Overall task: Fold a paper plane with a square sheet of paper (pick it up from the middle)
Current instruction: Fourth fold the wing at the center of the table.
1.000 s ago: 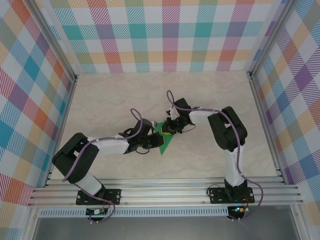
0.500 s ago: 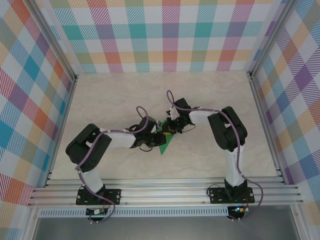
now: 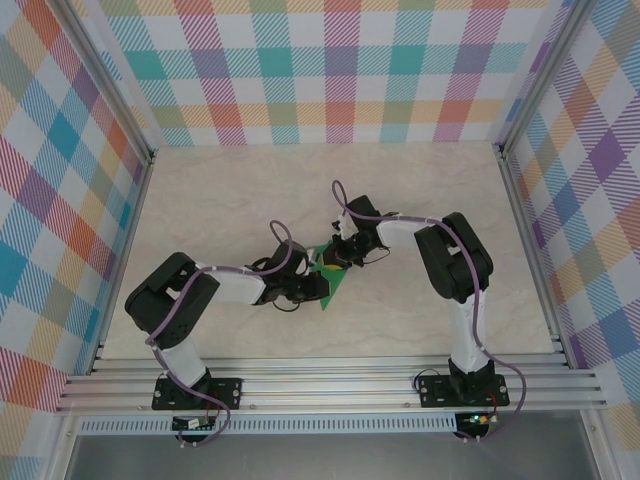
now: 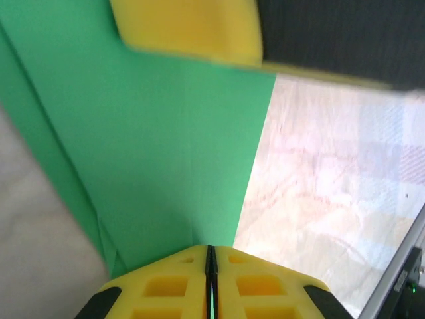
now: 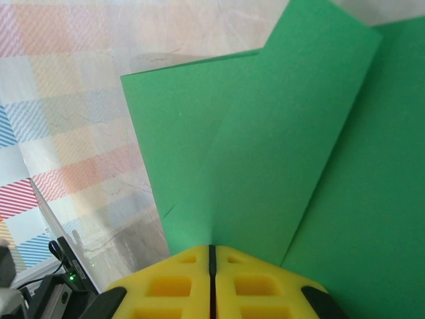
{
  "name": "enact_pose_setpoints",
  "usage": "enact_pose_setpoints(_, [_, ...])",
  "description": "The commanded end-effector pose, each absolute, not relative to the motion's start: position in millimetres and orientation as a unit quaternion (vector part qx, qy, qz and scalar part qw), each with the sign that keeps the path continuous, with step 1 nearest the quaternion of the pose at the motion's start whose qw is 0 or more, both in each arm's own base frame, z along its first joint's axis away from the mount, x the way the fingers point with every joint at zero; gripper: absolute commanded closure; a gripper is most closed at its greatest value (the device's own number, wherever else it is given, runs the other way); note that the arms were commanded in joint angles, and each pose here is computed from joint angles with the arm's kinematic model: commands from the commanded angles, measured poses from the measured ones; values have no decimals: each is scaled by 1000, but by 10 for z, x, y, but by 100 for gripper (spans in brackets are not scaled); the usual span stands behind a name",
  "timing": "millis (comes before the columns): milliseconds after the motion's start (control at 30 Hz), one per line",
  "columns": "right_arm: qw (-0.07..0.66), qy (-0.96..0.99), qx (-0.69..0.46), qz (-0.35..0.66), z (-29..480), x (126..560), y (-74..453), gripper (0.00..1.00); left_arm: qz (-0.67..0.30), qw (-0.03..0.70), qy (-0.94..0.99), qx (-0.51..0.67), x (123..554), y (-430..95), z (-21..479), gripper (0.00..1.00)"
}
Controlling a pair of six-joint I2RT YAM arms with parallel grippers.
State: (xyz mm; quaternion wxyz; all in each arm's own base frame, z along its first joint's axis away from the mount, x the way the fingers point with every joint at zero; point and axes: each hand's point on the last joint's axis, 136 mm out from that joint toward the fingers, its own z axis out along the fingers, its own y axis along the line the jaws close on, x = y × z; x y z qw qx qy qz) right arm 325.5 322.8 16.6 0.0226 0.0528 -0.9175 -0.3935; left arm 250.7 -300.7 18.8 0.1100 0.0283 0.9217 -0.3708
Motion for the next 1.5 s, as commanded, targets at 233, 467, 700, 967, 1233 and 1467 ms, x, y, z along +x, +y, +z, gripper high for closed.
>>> enact_pose_setpoints(233, [29,-941,38,-336,-191,3261,3057,92,-309,-43,947,78,1540,-2713,-165,87])
enact_pose_setpoints(467, [25,-938,42,-344,-102,3286,3091,91,-328,-26,941,83,1550,-2737,-11,86])
enact_pose_setpoints(700, [10,-927,54,-371,175,3338,3176,88,-360,59,929,65,1933,-2800,440,87])
enact_pose_setpoints(967, [-46,-924,68,-375,729,3406,3145,75,-323,157,933,10,2629,-2706,815,89])
enact_pose_setpoints(1233, [-57,-940,31,-334,627,3301,2762,63,-293,158,943,-1,2925,-2795,645,95])
enact_pose_setpoints(1467, [-40,-948,12,-317,435,3206,2641,57,-250,153,956,-13,2982,-2693,413,97])
